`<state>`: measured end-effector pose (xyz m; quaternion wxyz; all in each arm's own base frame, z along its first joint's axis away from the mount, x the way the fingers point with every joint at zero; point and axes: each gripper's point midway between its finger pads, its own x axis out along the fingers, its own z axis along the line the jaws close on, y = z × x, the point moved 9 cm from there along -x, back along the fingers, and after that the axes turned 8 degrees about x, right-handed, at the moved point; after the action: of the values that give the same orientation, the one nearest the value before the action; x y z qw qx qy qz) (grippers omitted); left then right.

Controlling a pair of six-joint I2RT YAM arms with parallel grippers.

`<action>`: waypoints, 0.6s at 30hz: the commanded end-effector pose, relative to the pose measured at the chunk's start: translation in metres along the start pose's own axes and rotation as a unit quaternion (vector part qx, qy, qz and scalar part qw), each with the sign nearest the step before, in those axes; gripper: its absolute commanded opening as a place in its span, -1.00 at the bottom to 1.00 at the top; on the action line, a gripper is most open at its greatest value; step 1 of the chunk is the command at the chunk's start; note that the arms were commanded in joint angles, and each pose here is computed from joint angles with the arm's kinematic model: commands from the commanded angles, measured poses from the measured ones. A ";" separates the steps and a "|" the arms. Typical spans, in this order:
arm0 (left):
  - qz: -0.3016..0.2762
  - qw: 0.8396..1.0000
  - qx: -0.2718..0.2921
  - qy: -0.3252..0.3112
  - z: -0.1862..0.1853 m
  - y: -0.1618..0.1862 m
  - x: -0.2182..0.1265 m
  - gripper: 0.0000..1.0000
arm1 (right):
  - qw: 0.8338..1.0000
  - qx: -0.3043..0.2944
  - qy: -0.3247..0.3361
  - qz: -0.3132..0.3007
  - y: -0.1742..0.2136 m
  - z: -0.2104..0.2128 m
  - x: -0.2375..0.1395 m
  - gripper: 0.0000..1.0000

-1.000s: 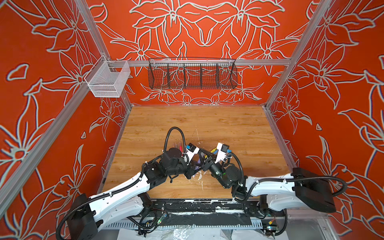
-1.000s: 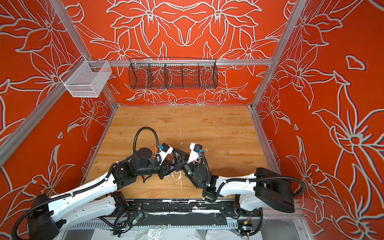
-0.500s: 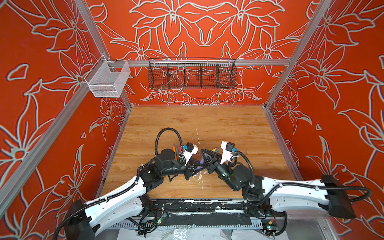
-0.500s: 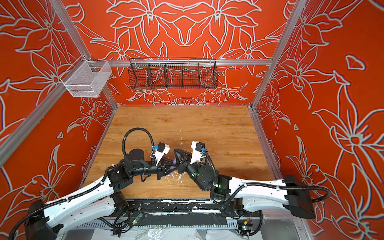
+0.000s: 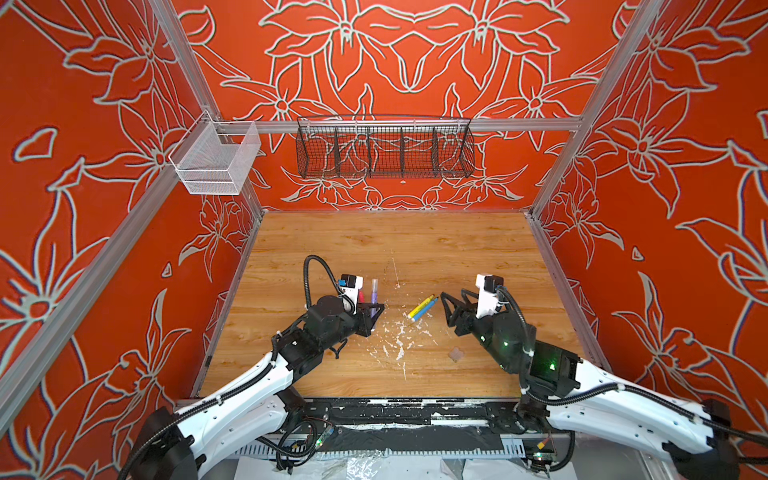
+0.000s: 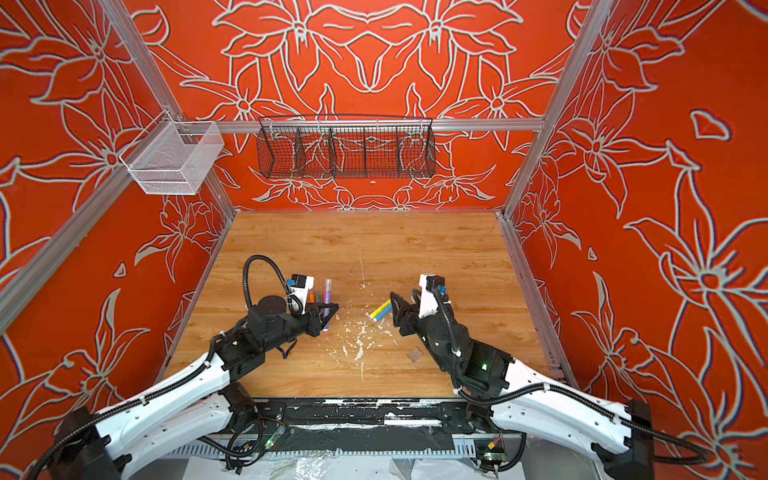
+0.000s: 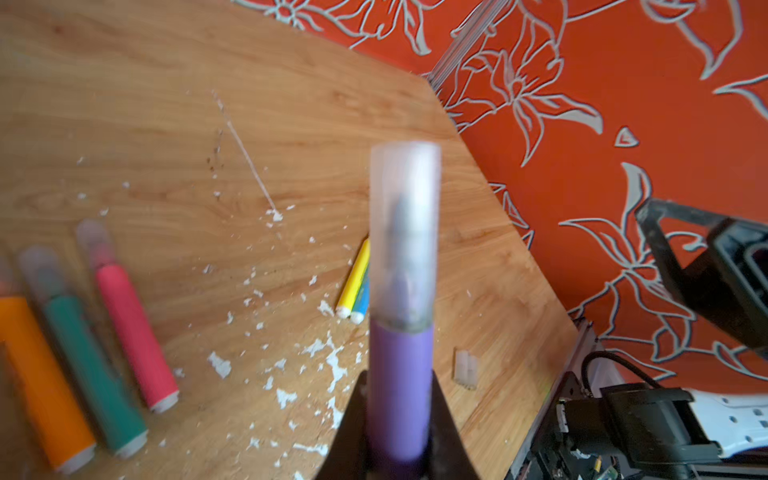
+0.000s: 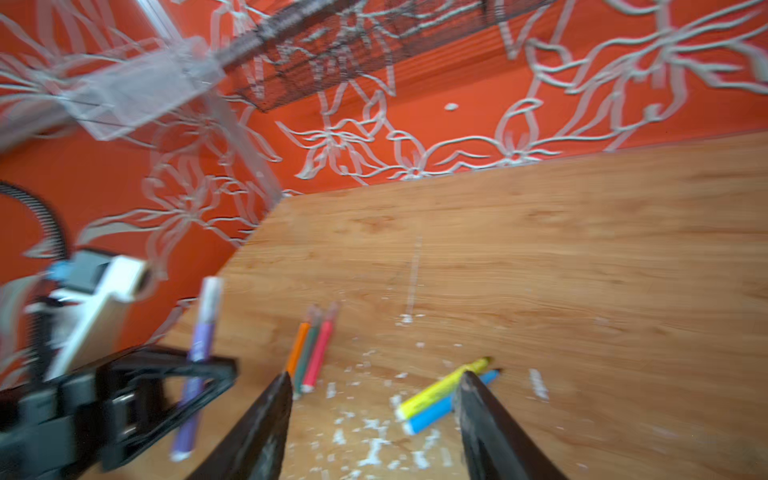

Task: Insert the pens into the pen caps
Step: 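Carry the capped purple marker toward the other markers while the right gripper withdraws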

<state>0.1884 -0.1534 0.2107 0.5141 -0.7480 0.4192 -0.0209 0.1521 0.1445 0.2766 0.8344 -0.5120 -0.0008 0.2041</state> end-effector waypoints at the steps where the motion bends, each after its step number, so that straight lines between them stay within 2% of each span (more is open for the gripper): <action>1: 0.030 0.999 -0.027 -0.035 0.006 0.004 0.009 -1.00 | 0.992 -0.062 0.108 -0.004 0.006 -0.037 0.009 0.34; 7: 0.086 0.993 -0.034 -0.067 0.015 0.014 0.030 -1.00 | 0.966 -0.079 0.243 -0.029 0.017 -0.102 0.025 0.36; 10: 0.105 0.989 -0.037 -0.094 0.021 0.018 0.037 -1.00 | 0.956 -0.074 0.283 -0.025 0.026 -0.123 0.023 0.35; 18: 0.164 0.972 -0.023 -0.166 0.035 0.022 0.064 -1.00 | 0.964 -0.037 0.255 -0.062 0.035 -0.135 0.000 0.37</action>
<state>0.2256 -0.1713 0.1534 0.5383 -0.6897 0.4539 0.1689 0.1733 0.0472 0.1807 0.7885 -0.5869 0.1818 0.0288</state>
